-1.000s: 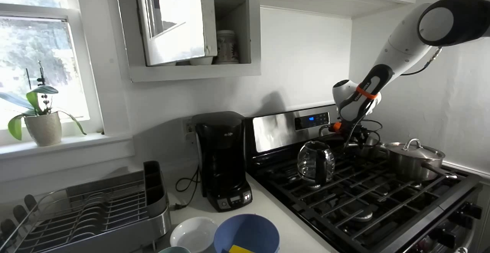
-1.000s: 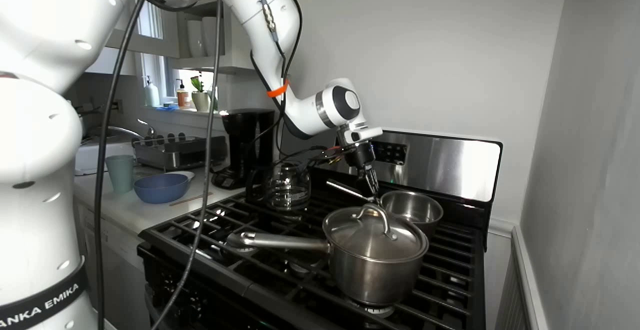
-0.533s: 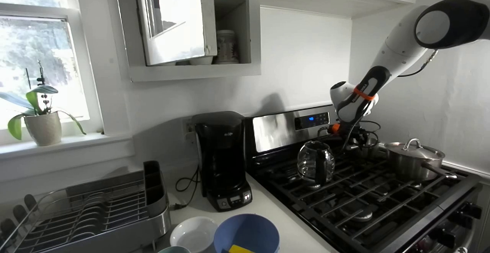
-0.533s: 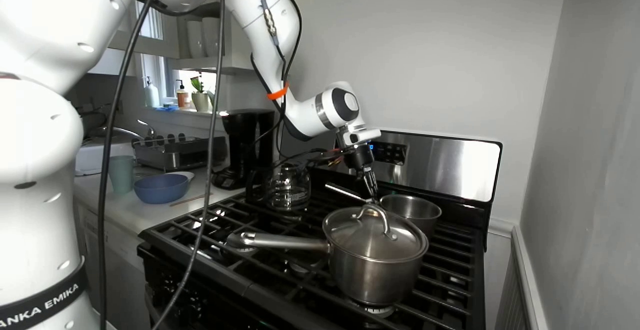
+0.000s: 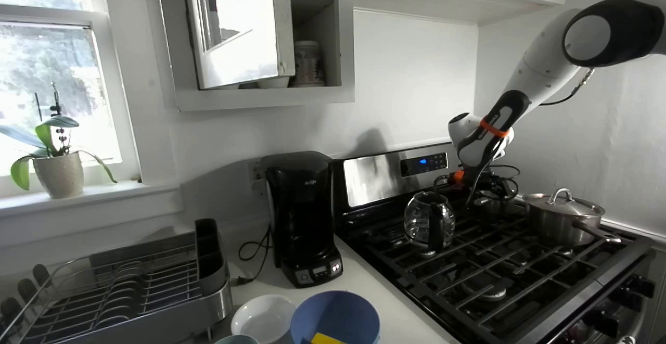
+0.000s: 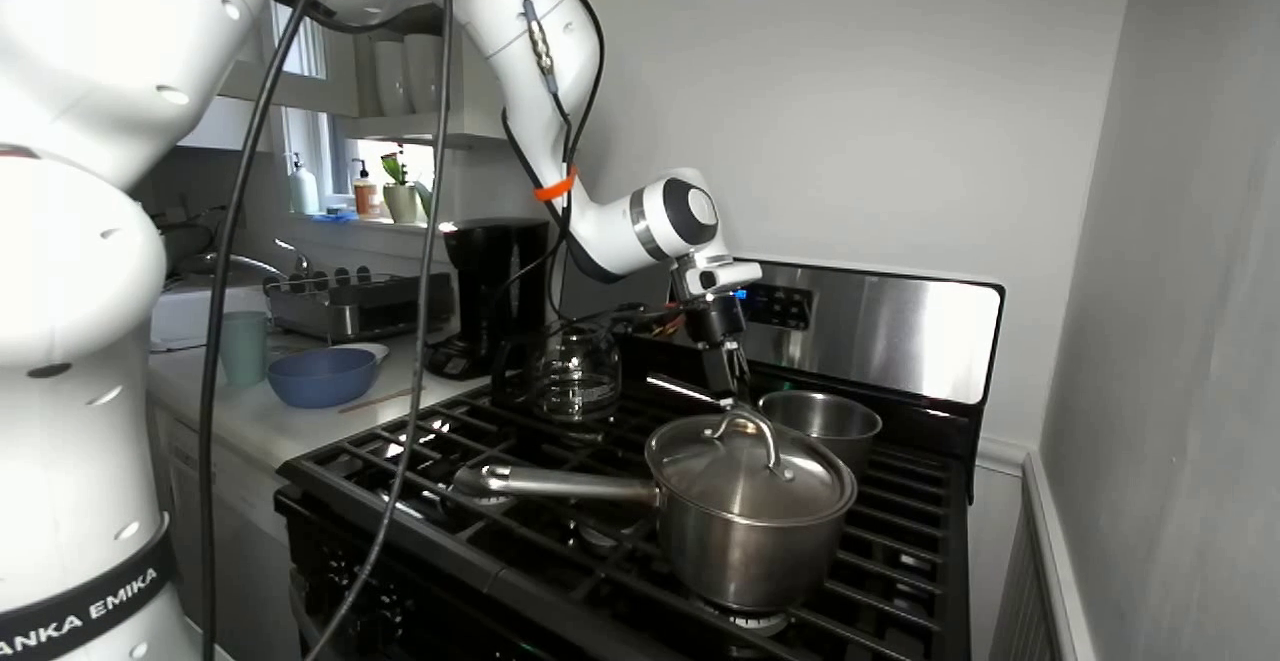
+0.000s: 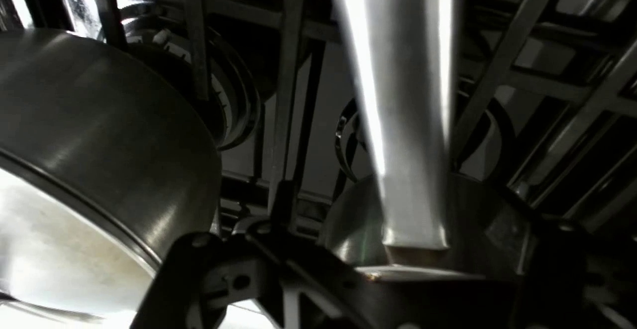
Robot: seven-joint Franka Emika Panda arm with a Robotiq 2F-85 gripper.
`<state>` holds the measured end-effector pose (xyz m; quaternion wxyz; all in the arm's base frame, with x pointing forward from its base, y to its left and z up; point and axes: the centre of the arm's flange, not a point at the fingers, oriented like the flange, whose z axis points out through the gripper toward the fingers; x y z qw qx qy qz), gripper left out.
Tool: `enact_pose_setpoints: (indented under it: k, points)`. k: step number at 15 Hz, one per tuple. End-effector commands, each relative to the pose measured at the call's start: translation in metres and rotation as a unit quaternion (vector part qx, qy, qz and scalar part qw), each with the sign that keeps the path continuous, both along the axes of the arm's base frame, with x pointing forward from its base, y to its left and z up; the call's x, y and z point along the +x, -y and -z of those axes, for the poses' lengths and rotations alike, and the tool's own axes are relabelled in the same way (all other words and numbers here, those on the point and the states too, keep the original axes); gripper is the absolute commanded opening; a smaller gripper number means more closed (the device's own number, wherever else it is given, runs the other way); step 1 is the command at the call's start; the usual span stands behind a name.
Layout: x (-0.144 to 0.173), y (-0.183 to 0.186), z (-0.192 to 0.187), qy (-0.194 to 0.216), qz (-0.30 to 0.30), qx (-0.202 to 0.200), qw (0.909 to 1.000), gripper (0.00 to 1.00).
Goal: Move the pot on the left to the top right side of the stove
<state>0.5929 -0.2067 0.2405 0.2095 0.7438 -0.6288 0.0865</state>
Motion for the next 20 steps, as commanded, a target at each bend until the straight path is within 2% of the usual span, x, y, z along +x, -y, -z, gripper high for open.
enact_pose_setpoints:
  k: [1,4,6,8,10,15,20]
  points:
    - [-0.004,-0.005,-0.028,-0.024,-0.027,0.04,0.9986,1.0]
    - [-0.005,-0.008,-0.052,-0.041,-0.093,0.098,0.99,1.0]
    - [-0.007,-0.008,-0.07,-0.048,-0.129,0.136,0.9811,1.0]
    - [-0.017,-0.008,-0.092,-0.059,-0.168,0.169,0.9694,1.0]
    - [-0.037,-0.01,-0.113,-0.076,-0.22,0.185,0.9548,1.0]
    - [-0.101,-0.003,-0.159,-0.137,-0.348,0.179,0.9101,1.0]
    - [-0.164,0.001,-0.19,-0.183,-0.462,0.173,0.8508,1.0]
